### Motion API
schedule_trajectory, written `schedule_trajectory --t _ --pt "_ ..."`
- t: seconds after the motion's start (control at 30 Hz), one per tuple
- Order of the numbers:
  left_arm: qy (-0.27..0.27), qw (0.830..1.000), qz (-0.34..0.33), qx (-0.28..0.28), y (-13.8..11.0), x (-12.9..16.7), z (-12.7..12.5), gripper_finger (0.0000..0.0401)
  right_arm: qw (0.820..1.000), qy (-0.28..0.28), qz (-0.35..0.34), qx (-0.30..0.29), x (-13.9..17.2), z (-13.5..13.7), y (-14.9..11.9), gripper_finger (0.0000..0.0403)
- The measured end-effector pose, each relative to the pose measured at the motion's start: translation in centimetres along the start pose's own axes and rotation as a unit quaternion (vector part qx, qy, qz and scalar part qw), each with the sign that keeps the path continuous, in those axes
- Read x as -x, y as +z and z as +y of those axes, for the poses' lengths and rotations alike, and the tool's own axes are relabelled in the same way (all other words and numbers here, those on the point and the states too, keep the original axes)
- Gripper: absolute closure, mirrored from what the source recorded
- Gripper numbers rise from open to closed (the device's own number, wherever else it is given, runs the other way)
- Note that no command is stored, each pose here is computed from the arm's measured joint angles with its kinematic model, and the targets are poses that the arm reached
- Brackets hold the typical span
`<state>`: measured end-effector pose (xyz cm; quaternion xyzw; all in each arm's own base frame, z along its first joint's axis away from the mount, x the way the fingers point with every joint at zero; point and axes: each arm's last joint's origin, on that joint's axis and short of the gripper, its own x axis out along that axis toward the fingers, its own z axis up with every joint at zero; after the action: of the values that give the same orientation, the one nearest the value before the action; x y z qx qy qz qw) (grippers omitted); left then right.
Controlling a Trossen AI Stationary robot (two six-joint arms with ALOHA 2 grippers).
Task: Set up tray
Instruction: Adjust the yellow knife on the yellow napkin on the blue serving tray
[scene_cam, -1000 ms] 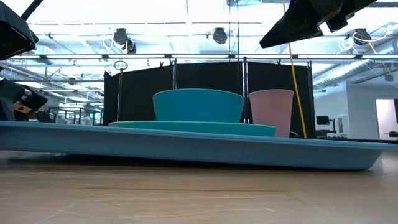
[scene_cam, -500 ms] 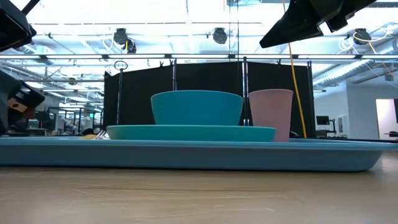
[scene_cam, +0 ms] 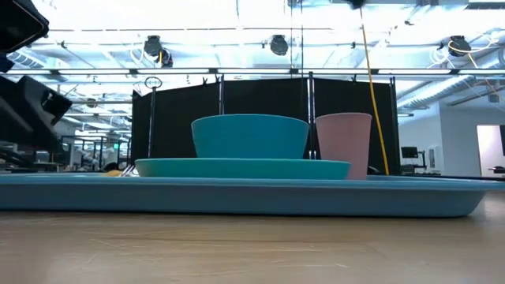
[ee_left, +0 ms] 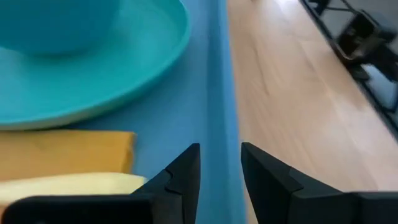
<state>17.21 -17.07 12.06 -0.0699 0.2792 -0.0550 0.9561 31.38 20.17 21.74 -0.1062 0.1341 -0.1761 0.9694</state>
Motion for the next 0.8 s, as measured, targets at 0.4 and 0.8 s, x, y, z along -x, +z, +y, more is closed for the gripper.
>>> schedule_trajectory --t 0.4,0.8 --pt "0.052 0.998 -0.010 -0.044 0.0 3.2 -0.1 0.0281 0.997 0.063 -0.013 -0.032 -4.8 -1.5 -0.4 0.0403" --pt "0.077 0.993 0.034 -0.087 -0.3 3.1 1.1 0.0281 0.992 0.117 -0.014 -0.039 -5.5 -1.9 -0.3 0.0394"
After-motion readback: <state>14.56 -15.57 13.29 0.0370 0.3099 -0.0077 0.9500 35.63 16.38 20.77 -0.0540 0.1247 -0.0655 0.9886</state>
